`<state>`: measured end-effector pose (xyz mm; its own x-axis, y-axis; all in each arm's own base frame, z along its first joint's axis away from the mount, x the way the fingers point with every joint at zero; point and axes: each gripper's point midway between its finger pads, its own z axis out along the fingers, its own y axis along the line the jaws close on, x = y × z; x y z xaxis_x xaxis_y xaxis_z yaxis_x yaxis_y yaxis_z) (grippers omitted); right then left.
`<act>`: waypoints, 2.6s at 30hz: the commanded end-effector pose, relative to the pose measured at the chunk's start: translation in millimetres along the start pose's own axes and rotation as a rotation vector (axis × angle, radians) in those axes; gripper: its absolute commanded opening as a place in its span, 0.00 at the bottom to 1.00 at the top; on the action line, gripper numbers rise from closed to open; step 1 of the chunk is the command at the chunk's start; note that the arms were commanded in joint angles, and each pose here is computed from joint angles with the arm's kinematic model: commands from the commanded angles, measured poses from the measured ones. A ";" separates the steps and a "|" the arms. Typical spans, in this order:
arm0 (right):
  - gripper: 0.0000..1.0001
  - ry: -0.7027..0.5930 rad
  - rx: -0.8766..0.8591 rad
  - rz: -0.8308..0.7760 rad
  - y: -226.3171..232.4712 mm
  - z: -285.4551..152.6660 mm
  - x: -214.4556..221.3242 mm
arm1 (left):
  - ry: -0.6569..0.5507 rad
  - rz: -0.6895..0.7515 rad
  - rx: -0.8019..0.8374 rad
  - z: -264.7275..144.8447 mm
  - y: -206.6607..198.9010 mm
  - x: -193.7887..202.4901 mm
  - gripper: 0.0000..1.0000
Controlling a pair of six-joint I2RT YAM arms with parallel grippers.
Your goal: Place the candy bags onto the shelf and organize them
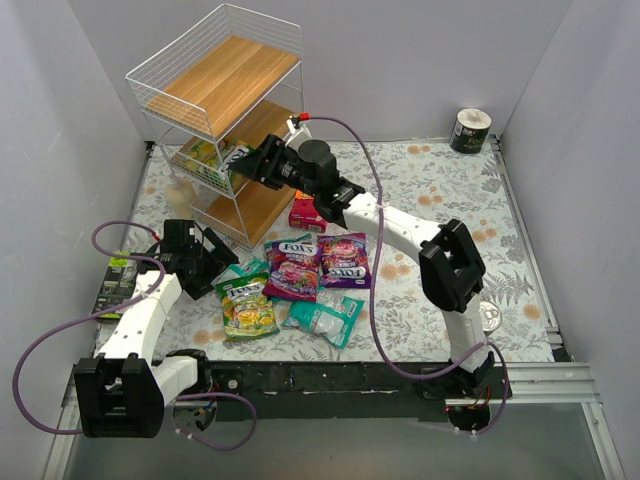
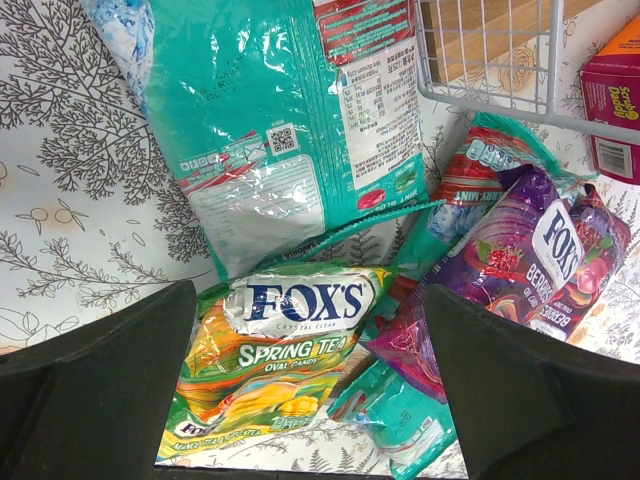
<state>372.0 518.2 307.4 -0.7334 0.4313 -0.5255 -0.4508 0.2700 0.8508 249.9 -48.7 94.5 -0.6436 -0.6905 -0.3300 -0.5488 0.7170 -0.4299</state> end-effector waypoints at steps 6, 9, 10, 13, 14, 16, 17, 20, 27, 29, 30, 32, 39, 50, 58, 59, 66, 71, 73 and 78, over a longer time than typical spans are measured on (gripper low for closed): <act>0.92 -0.074 -0.019 -0.108 53.3 -53.4 -31.8 | -0.059 0.016 0.031 -12.6 -13.7 -17.4 0.98; 0.92 -0.059 0.118 -0.151 30.1 -85.2 -25.8 | -0.046 0.003 0.029 -13.0 -12.8 -13.9 0.98; 0.92 -0.077 0.204 -0.198 9.0 -94.4 -26.6 | -0.042 -0.006 0.020 -13.1 -10.8 -12.4 0.98; 0.90 -0.064 0.407 -0.289 -24.2 -134.0 -29.1 | -0.021 -0.033 0.009 -10.7 -6.1 -5.3 0.98; 0.88 -0.056 0.457 -0.315 -33.1 -148.5 -28.2 | -0.014 -0.041 0.010 -10.4 -5.4 -2.9 0.98; 0.86 -0.004 0.600 -0.344 -63.3 -174.5 -20.8 | 0.018 -0.068 0.012 -8.6 -4.8 4.4 0.98; 0.85 0.017 0.640 -0.369 -72.4 -186.6 -19.3 | 0.027 -0.085 0.014 -8.7 -5.4 6.1 0.98; 0.85 0.101 0.738 -0.370 -97.0 -214.9 -5.5 | 0.089 -0.141 0.043 -7.2 -9.6 19.8 0.98; 0.81 0.339 0.677 -0.356 -112.4 -239.5 49.4 | 0.131 -0.270 -0.147 3.1 30.4 42.7 0.95; 0.79 0.432 0.611 -0.343 -109.9 -240.3 69.2 | 0.126 -0.274 -0.192 3.6 40.1 45.0 0.95; 0.79 0.472 0.598 -0.337 -110.8 -241.9 76.6 | 0.124 -0.280 -0.203 3.6 42.6 45.9 0.95; 0.76 0.562 0.559 -0.336 -111.9 -243.3 92.5 | 0.134 -0.285 -0.219 5.0 47.7 51.0 0.95; 0.74 0.757 0.524 -0.333 -122.2 -258.8 127.7 | 0.292 -0.308 -0.130 13.9 41.7 89.4 0.75; 0.76 0.973 0.503 -0.285 -152.3 -291.5 190.7 | 0.400 -0.210 0.011 5.1 11.6 125.2 0.56; 0.75 1.036 0.714 -0.266 -200.6 -318.0 203.7 | 0.473 -0.096 0.090 8.9 -10.1 138.9 0.55; 0.75 1.031 0.751 -0.271 -205.6 -321.9 201.6 | 0.483 -0.077 0.120 6.9 -18.6 139.3 0.55; 0.76 0.863 1.071 -0.182 -260.6 -351.4 155.0 | 0.503 0.014 0.210 16.7 -55.4 144.0 0.56; 0.76 0.737 1.206 -0.125 -293.0 -369.7 112.9 | 0.507 0.053 0.183 26.0 -58.4 147.9 0.57; 0.75 0.692 1.234 -0.114 -300.8 -373.8 96.8 | 0.492 0.056 0.180 26.7 -59.4 145.2 0.60; 0.75 0.595 1.172 -0.211 -272.0 -354.1 57.7 | 0.431 0.046 0.166 20.6 -57.0 136.0 0.64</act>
<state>263.3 190.1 35.5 -0.9730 -0.0124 -0.2305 -0.0678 0.9699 0.2337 192.7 -187.1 38.1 -0.8539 -0.5125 0.0907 -0.4765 0.6998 -0.5322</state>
